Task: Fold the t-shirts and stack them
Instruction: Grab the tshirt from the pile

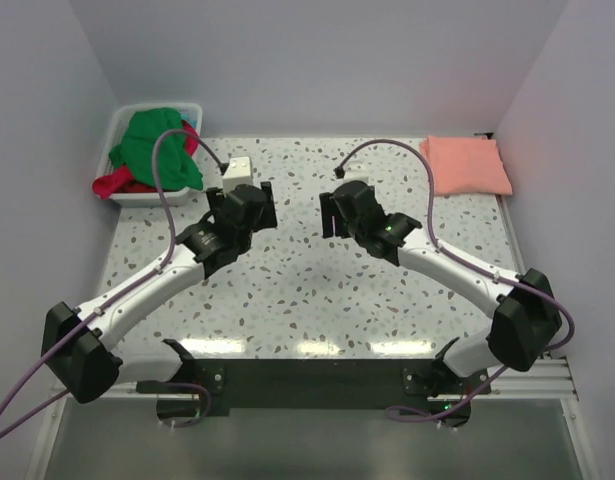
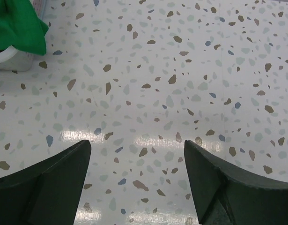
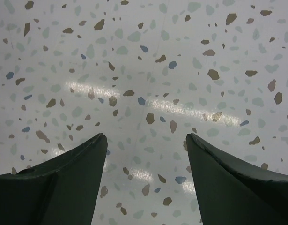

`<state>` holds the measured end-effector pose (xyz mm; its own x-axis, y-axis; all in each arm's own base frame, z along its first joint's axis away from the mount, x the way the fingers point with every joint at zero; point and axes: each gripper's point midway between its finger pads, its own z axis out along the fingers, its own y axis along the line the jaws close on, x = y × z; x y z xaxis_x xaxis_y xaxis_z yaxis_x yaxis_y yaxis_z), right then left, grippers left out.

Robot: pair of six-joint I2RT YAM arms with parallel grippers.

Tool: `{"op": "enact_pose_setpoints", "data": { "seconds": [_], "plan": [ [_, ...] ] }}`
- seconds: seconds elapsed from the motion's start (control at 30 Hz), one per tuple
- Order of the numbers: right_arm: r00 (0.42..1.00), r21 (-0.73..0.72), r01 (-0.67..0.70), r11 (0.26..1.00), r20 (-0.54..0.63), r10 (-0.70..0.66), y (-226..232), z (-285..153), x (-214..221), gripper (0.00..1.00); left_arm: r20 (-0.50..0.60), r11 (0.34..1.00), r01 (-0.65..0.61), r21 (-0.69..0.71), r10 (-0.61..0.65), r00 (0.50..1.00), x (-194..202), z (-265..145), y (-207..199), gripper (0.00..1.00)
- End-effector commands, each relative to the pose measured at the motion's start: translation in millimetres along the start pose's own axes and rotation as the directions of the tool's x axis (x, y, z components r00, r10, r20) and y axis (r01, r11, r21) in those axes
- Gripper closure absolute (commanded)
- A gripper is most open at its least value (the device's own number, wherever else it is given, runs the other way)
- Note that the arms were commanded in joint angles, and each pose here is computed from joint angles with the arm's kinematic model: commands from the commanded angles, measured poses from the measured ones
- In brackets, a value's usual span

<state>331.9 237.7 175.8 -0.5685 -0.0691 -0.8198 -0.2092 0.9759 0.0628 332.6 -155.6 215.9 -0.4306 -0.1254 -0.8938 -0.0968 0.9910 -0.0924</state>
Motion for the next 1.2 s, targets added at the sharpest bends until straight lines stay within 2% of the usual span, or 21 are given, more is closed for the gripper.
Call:
{"op": "enact_pose_setpoints", "data": {
  "seconds": [0.0,0.03,0.07,0.2,0.37,0.57,0.77,1.0,1.17],
  "plan": [
    [0.998,0.015,0.0,1.0,0.059,-0.001,6,-4,-36,0.27,0.054,0.999,-0.001,0.045,-0.002,0.999,-29,-8,-10,0.11],
    [0.999,0.027,0.006,1.0,0.05,-0.008,5,-4,-36,0.27,0.057,0.998,-0.006,0.056,0.003,0.998,-32,-9,-12,0.01],
    [0.999,0.034,0.01,0.999,0.048,-0.012,4,-3,-37,0.27,0.057,0.999,-0.007,0.041,0.005,0.998,-32,-9,-11,0.0],
    [0.999,0.049,0.003,0.999,0.037,-0.004,7,0,-43,0.27,0.04,1.0,0.003,-0.006,-0.002,0.999,-37,7,-1,0.0],
    [1.0,0.061,-0.012,0.998,-0.003,0.012,9,-2,-45,0.27,-0.058,0.994,0.08,-0.068,-0.084,0.995,-39,47,25,0.0],
    [1.0,0.052,-0.006,0.999,-0.012,0.006,12,-3,-47,0.26,-0.039,0.983,0.114,-0.144,-0.12,0.992,-58,82,50,0.0],
    [1.0,0.053,-0.007,0.999,-0.019,0.008,12,-6,-51,0.27,-0.047,0.944,0.204,-0.258,-0.223,0.974,-69,118,98,0.11],
    [0.999,0.051,0.016,0.999,-0.049,-0.014,21,9,-49,0.26,-0.044,0.926,0.207,-0.317,-0.232,0.972,-88,157,127,0.12],
    [0.998,0.052,0.019,0.998,-0.062,-0.016,26,21,-47,0.26,-0.069,0.919,0.197,-0.341,-0.233,0.97,-84,179,137,0.13]
  ]
}}
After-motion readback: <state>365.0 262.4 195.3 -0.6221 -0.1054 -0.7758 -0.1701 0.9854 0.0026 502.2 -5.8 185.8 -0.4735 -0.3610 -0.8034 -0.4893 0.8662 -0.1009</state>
